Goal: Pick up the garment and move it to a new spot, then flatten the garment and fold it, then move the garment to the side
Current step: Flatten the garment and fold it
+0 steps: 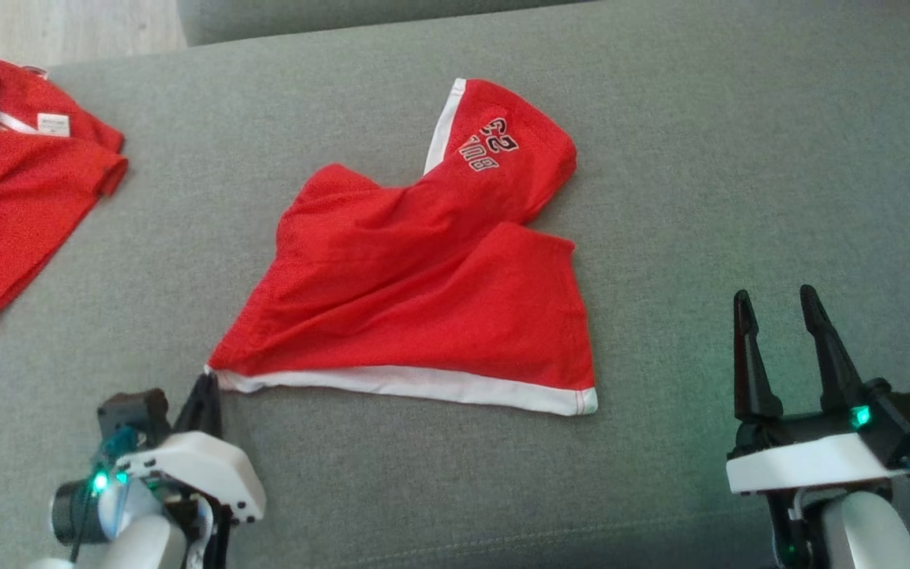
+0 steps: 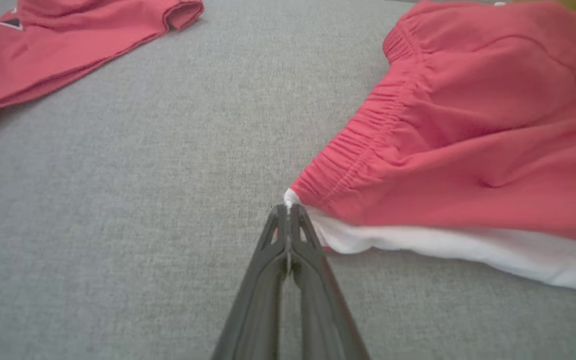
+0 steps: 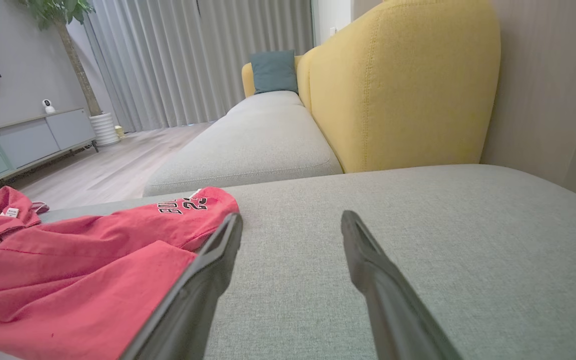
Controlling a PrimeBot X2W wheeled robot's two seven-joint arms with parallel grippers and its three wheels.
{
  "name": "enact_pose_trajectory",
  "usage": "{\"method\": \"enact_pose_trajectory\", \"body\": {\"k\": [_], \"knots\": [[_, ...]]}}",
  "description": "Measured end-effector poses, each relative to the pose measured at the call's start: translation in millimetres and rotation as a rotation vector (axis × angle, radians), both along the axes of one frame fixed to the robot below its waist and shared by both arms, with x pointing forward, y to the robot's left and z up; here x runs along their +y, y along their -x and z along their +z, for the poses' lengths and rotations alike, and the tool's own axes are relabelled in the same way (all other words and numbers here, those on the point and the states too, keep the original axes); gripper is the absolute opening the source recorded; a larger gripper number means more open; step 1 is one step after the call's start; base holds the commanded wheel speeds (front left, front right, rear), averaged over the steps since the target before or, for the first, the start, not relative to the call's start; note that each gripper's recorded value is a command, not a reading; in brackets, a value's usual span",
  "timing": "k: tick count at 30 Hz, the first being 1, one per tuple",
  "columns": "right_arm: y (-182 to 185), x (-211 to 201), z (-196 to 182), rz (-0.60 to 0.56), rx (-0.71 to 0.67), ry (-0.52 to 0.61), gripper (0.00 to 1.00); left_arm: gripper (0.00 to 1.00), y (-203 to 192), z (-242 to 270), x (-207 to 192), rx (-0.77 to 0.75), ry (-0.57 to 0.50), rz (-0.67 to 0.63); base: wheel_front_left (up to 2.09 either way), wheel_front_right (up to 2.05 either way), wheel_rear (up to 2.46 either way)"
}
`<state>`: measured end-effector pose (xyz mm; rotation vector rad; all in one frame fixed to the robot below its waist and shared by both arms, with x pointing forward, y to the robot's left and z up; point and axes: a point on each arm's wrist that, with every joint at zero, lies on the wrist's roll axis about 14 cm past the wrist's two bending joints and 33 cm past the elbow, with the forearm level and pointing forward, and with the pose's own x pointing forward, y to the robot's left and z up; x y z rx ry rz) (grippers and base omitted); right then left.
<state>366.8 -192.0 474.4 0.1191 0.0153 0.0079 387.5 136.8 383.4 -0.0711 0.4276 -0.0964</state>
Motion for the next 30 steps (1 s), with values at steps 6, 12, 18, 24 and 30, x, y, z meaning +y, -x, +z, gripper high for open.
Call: {"method": "enact_pose_trajectory", "body": {"k": [6,12,18,24,30], "knots": [[-1.7,5.2,8.2,0.019,-0.026,0.011,1.0,1.0,7.6,4.1,-3.4,-0.034,0.067,0.029,0.0,0.0,0.0],[-3.4,13.5,18.7,0.046,-0.059,0.02,1.0,1.0,18.4,20.3,1.9,-0.119,0.09,0.05,0.0,0.0,0.0],[6.4,18.8,17.6,0.063,-0.055,0.024,1.0,1.0,26.8,50.8,-3.5,-0.229,0.12,0.051,0.0,0.0,0.0],[15.8,27.7,20.3,0.093,-0.064,0.034,1.0,1.0,39.4,79.4,-9.4,-0.324,0.145,0.05,0.0,0.0,0.0],[24.7,33.2,16.4,0.111,-0.053,0.037,1.0,1.0,51.7,83.9,-3.8,-0.346,0.138,0.075,0.0,0.0,0.0]]}}
